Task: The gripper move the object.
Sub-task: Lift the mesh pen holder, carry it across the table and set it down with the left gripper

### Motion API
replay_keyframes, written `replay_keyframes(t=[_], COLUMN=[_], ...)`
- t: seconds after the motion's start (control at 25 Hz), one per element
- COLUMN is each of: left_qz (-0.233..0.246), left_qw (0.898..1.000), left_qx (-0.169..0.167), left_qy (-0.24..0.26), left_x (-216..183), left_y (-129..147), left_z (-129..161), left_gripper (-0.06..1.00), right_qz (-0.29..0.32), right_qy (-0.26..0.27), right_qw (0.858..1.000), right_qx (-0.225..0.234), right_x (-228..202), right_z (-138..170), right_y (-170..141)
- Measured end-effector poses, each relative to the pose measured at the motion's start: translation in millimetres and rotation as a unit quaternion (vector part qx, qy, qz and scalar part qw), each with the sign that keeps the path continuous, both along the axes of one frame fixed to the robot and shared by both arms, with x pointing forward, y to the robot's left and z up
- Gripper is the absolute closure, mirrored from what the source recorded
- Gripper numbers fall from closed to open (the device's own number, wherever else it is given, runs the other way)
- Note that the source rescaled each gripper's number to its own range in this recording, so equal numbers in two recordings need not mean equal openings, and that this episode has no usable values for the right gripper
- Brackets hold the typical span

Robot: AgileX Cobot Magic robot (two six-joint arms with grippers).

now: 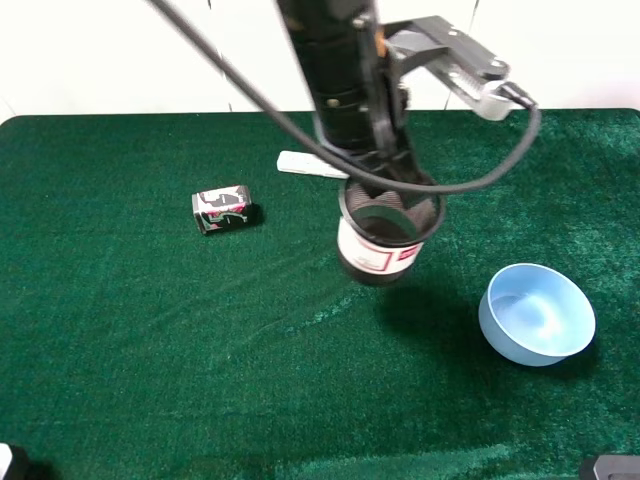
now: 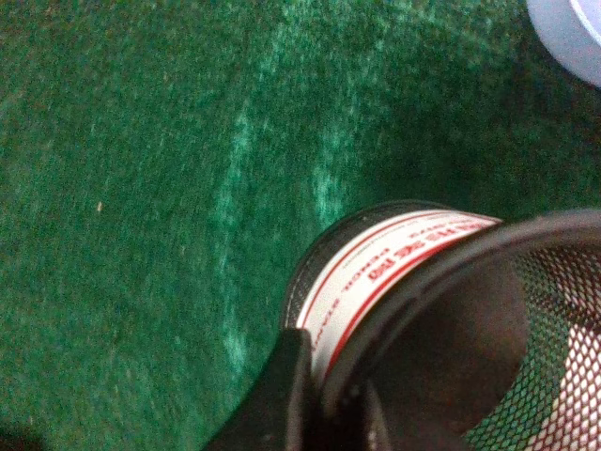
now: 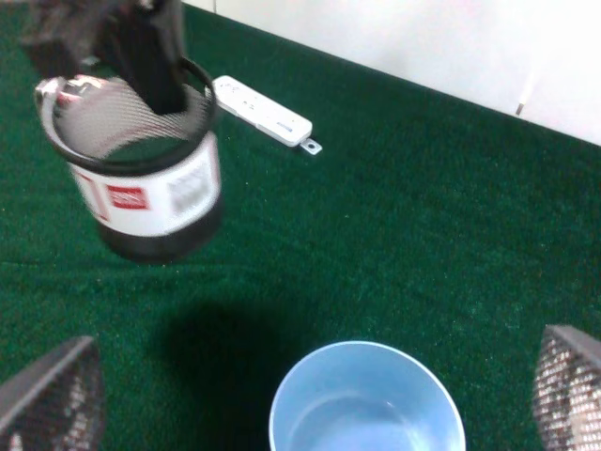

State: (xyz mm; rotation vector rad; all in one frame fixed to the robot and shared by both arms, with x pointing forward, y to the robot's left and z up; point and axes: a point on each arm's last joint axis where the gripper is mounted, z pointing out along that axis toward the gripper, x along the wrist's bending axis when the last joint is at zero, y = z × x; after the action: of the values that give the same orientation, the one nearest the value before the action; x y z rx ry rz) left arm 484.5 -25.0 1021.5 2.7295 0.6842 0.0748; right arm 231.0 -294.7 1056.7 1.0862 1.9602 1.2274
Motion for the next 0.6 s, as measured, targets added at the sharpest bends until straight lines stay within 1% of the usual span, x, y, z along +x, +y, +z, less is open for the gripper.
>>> replay_keyframes(t=[0.28,0.4,0.6], left_qz=[0.074,0.108,0.167], left_qw=[0.997,0.994,0.986], left_qx=[0.002,0.007,-0.001], left_qy=[0.014,0.020,0.019], left_x=[-20,-26,-38], left_y=[68,99,143], left_z=[4,2,-3], left_gripper=[0.94,0.94,0.94], right_qz=[0.001,0.001,0.001], right_qy=[0.000,0.000,0.000], right_qw=[1.000,1.000,1.000], right_qx=[0.001,0.001,0.001], right_x=[0,0,0], right_z=[0,0,0], right_y=[0,0,0])
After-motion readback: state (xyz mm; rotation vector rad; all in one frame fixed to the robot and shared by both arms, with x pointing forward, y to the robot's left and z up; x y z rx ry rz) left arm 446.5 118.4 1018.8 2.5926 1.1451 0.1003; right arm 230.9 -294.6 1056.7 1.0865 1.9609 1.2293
